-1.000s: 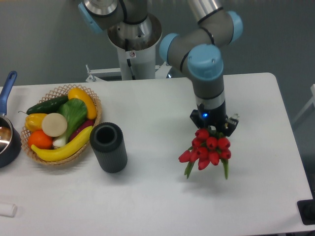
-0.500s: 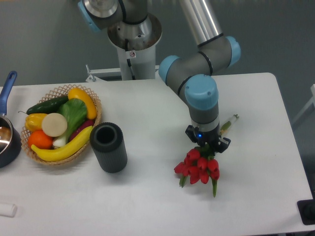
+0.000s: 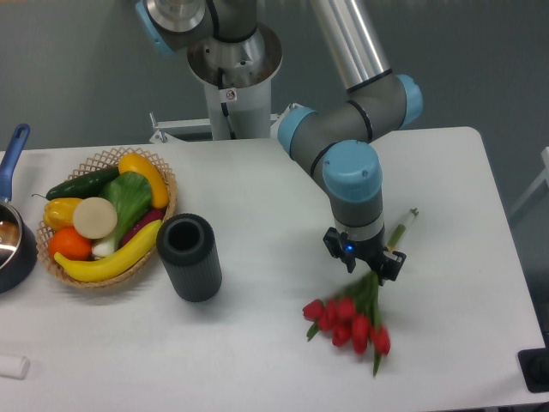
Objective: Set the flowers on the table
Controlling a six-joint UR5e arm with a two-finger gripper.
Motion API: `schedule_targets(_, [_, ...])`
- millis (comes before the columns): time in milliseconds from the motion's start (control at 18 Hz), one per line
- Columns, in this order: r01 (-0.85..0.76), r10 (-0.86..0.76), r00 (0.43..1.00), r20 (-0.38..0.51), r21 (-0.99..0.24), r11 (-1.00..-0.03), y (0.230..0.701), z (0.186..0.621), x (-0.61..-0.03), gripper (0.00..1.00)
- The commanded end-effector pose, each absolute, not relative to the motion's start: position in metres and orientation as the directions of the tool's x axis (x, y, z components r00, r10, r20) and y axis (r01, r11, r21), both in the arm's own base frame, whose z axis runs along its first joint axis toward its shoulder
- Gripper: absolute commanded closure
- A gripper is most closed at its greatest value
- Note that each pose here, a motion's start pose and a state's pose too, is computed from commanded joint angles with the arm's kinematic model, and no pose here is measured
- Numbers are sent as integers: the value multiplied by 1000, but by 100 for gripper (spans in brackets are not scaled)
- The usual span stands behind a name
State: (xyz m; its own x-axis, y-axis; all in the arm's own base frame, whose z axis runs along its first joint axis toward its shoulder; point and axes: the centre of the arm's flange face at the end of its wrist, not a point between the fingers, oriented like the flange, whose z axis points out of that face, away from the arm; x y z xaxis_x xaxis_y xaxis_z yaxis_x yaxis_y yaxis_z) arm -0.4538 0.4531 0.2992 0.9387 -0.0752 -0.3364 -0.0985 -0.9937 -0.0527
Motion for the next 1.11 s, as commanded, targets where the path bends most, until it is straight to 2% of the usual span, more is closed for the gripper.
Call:
schedule_targets(333, [-98,-50,907,-418,-95,-991,437,366,-451,0])
schedule_targets(444, [-78,-23,903,-430,-111,-991,416,393,-458,0])
schedule_targets(833, [-268,-263,935,-239,11,-963,342,458,-483,0])
schedule_targets(1111, [-339,-327,926,-187,-39,-940,260,480,-496,0])
